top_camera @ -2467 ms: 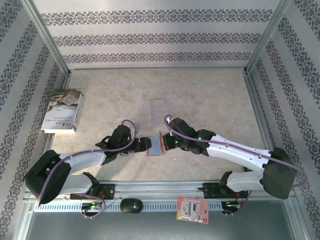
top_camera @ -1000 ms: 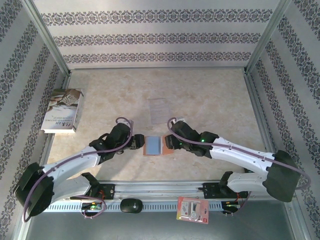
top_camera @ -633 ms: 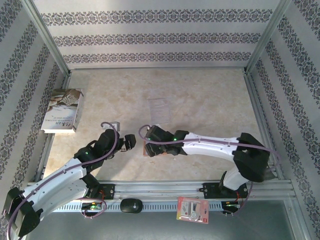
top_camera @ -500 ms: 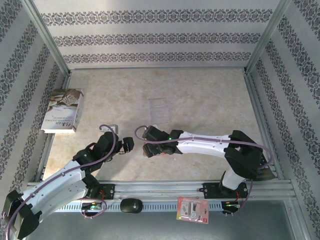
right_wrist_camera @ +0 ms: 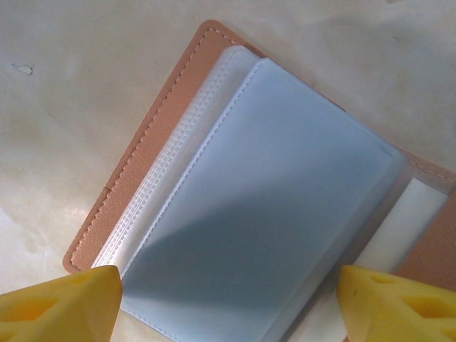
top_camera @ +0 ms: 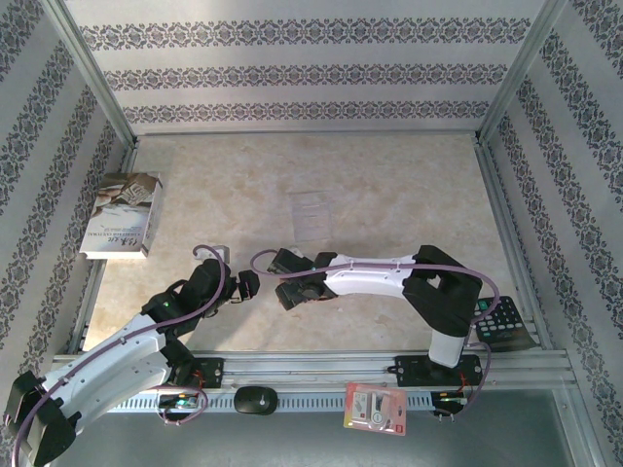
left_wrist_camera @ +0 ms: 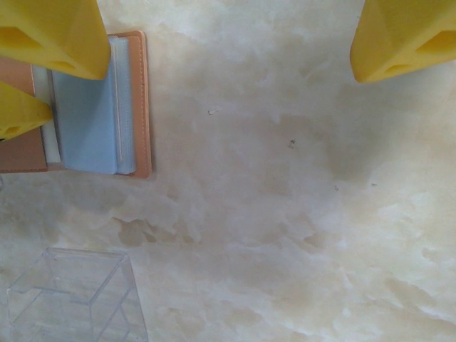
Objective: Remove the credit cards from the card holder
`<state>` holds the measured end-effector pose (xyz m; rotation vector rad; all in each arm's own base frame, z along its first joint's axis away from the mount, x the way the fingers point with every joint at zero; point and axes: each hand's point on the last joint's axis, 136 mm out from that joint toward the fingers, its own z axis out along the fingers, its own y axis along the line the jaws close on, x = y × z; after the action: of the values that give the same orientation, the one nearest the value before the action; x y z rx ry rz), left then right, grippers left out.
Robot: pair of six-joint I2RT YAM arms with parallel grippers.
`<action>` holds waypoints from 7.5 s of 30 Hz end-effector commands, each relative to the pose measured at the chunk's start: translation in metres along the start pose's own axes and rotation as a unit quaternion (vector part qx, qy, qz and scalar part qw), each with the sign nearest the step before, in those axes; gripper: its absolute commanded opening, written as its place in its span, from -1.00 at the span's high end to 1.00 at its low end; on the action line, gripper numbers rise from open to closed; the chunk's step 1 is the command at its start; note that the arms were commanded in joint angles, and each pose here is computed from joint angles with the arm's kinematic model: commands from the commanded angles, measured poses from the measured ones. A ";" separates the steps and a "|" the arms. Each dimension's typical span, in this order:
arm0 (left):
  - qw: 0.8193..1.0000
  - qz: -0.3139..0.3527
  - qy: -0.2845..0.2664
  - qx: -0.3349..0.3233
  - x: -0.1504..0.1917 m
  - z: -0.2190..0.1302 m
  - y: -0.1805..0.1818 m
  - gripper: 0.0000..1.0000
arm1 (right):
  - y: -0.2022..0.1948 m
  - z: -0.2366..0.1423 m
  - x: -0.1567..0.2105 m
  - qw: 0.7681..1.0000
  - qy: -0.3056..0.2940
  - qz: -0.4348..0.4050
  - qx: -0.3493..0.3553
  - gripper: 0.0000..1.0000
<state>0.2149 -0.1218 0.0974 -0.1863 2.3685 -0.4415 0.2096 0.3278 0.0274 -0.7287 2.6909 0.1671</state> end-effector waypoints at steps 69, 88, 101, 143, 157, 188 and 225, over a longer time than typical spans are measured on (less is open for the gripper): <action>0.991 0.039 0.114 0.066 0.037 0.056 -0.046 -0.45 | 0.003 0.010 0.005 0.994 -0.037 0.030 -0.094 0.43; 0.972 0.075 0.221 -0.005 0.083 0.090 -0.035 -0.40 | -0.024 0.009 0.012 0.995 -0.056 0.067 -0.058 0.00; 0.979 0.068 0.188 0.040 0.070 0.088 -0.054 -0.53 | -0.048 0.007 0.022 0.993 -0.062 0.094 -0.018 -0.01; 0.978 0.107 0.034 0.177 0.009 0.058 -0.143 -0.47 | -0.020 -0.003 -0.003 0.986 -0.100 0.096 -0.097 0.34; 0.982 0.126 0.113 0.082 0.047 0.088 -0.104 -0.21 | -0.019 -0.003 -0.005 0.985 -0.101 0.095 -0.098 0.34; 0.967 0.145 0.211 0.011 0.090 0.098 -0.065 0.05 | -0.109 -0.022 0.026 0.976 -0.110 0.178 0.063 -0.14; 0.961 0.125 0.247 -0.015 0.096 0.048 -0.035 0.26 | -0.085 0.003 0.054 0.980 0.003 0.194 -0.050 0.61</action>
<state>0.1961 -0.2070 0.0362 0.2417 2.7335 -0.4252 0.2266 0.2541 0.0190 -0.2930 2.7601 0.5293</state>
